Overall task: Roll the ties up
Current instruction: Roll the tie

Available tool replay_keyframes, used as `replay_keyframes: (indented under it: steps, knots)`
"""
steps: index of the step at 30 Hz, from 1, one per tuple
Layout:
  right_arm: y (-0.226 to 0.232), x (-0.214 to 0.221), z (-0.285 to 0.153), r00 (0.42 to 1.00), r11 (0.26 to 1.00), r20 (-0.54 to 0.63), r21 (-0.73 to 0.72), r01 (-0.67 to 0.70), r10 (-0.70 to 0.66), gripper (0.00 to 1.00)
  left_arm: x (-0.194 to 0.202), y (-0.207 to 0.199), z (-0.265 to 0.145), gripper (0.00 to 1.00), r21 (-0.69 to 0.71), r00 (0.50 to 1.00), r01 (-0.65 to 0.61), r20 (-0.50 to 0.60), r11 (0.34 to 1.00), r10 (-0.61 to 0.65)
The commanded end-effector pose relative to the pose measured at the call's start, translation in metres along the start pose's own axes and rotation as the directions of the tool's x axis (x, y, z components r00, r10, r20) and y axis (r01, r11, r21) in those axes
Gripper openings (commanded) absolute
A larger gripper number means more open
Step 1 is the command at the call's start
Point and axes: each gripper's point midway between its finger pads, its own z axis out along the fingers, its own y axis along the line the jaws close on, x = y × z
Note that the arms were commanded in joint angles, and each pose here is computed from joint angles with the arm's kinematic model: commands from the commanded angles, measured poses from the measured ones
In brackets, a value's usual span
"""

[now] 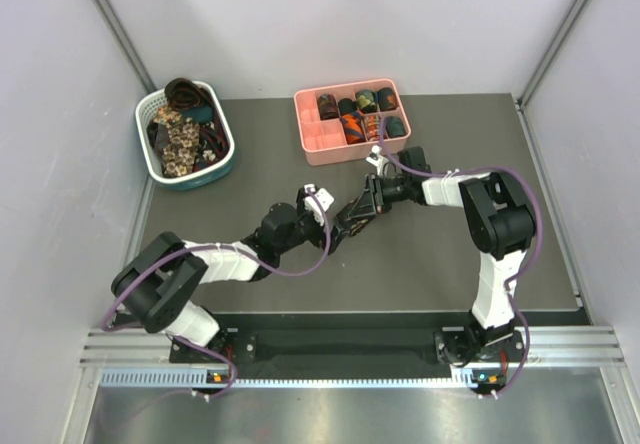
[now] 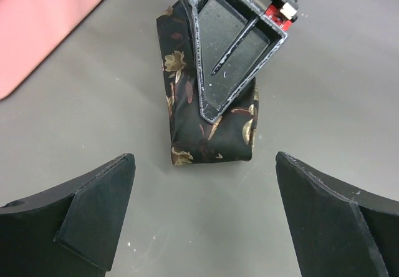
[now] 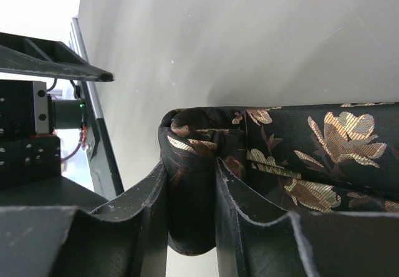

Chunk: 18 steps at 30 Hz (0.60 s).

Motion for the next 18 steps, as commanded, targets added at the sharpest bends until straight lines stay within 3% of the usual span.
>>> replay_keyframes:
  steps: [1, 7, 18]
  knots:
    - [-0.041, 0.009, 0.001, 1.0, 0.989, -0.004, 0.145, 0.004, -0.004, 0.0, -0.009, -0.001, 0.011, 0.99, 0.022, 0.999, -0.045, 0.017, 0.999, 0.045]
    - [-0.04, 0.01, 0.003, 1.0, 0.991, -0.007, 0.136, 0.005, -0.004, 0.0, 0.006, 0.0, 0.022, 0.99, 0.038, 0.996, -0.056, -0.072, 0.998, 0.059]
    - [-0.041, 0.011, 0.005, 1.0, 0.991, -0.015, 0.131, -0.001, 0.003, 0.0, 0.006, -0.01, 0.046, 0.99, 0.12, 0.996, -0.079, -0.037, 0.99, 0.084]
